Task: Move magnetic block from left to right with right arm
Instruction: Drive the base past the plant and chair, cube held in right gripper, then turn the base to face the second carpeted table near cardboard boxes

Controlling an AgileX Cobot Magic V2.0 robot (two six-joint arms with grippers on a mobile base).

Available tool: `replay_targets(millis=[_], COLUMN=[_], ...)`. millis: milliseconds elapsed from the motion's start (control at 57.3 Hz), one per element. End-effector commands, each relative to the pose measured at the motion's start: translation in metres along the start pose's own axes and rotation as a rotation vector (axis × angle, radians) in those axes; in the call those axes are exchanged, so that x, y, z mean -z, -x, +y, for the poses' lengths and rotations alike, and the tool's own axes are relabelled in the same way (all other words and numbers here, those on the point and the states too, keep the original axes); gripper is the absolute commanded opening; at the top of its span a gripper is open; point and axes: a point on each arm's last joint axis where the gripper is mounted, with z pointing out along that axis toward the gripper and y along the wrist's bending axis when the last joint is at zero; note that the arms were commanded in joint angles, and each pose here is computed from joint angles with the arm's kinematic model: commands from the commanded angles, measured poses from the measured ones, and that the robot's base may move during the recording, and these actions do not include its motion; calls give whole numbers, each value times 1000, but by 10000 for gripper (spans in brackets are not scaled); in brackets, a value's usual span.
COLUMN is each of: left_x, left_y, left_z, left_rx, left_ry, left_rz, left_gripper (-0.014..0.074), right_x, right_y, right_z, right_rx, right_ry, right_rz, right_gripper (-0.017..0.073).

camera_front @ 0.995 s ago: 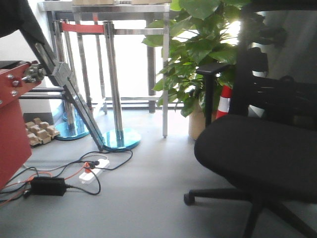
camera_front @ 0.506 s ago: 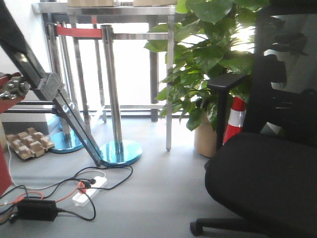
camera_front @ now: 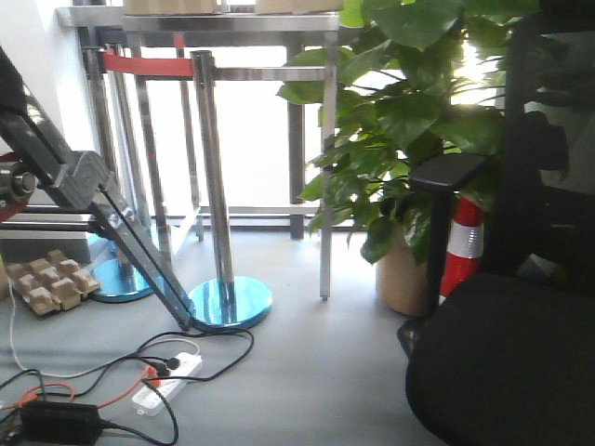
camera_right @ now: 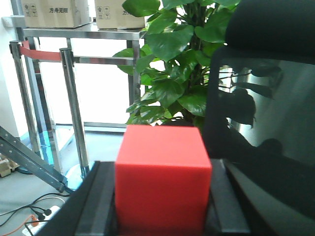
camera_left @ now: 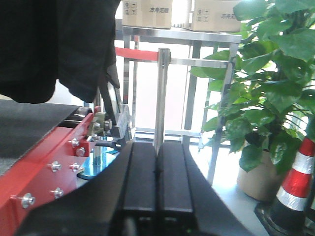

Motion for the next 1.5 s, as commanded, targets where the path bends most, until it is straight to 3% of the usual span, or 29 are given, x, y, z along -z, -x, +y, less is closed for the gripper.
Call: replay_targets(millis=[0,1484], left_x=[1,1], left_y=[6,6], left_z=[0,0], left_rx=[3,3], left_ry=[1,1], left_rz=[-90,-90], left_gripper=[-126,-126], right_x=[1,1], right_y=[16,16], right_z=[0,0], right_rx=[6,6], right_ry=[-5,-5], right_rz=[-102,-102], right_gripper=[319,319])
